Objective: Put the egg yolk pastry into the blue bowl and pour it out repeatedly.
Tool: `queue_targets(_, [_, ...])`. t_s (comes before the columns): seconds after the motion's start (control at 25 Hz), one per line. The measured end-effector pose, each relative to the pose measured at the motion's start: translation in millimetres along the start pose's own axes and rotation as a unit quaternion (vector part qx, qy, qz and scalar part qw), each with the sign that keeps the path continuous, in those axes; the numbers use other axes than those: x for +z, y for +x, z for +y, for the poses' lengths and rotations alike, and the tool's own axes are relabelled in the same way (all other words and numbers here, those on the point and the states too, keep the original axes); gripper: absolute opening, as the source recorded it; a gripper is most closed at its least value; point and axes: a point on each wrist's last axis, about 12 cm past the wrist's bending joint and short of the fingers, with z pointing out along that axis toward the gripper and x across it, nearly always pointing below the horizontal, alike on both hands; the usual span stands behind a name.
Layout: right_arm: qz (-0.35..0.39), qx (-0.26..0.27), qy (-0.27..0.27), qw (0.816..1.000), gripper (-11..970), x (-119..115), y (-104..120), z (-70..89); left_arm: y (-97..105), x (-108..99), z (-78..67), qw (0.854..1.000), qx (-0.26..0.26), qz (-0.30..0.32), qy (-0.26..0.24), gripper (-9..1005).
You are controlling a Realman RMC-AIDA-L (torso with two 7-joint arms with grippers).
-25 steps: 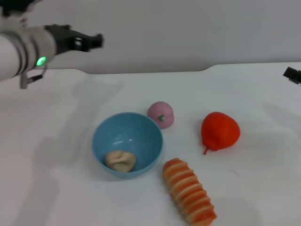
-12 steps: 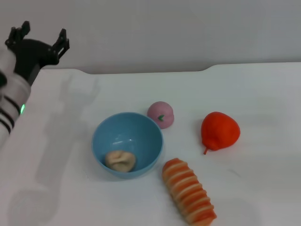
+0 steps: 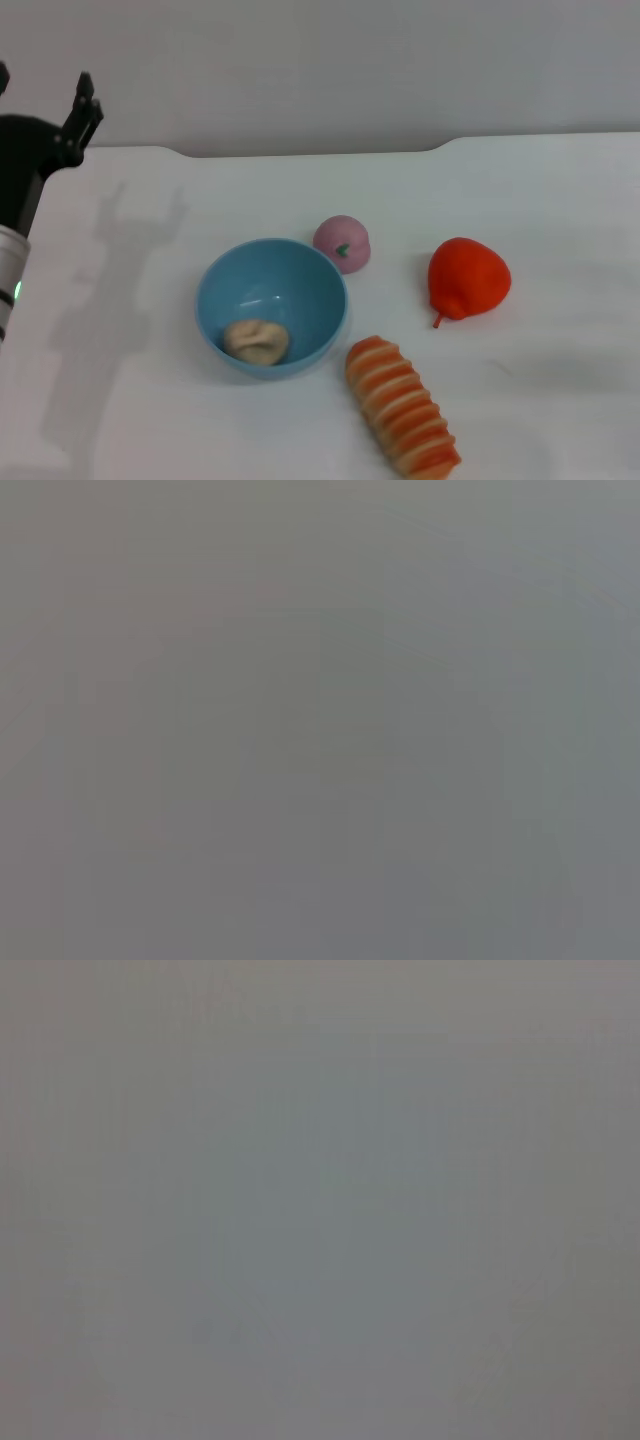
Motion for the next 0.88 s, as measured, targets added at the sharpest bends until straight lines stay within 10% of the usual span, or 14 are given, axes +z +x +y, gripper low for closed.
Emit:
queue_targets(0.2, [0.033,-0.086,0.018,0.996,343,-2.9,7.8,4.7,13.1,-13.2,2.9,0.999,-0.006,0.032,0.002,858])
queue_targets(0.88, [0.024,0.053,-0.025,0.998,344,5.8,2.6,21.9,21.0,-23.7,3.9,0.998,-0.002,0.055,0.006,858])
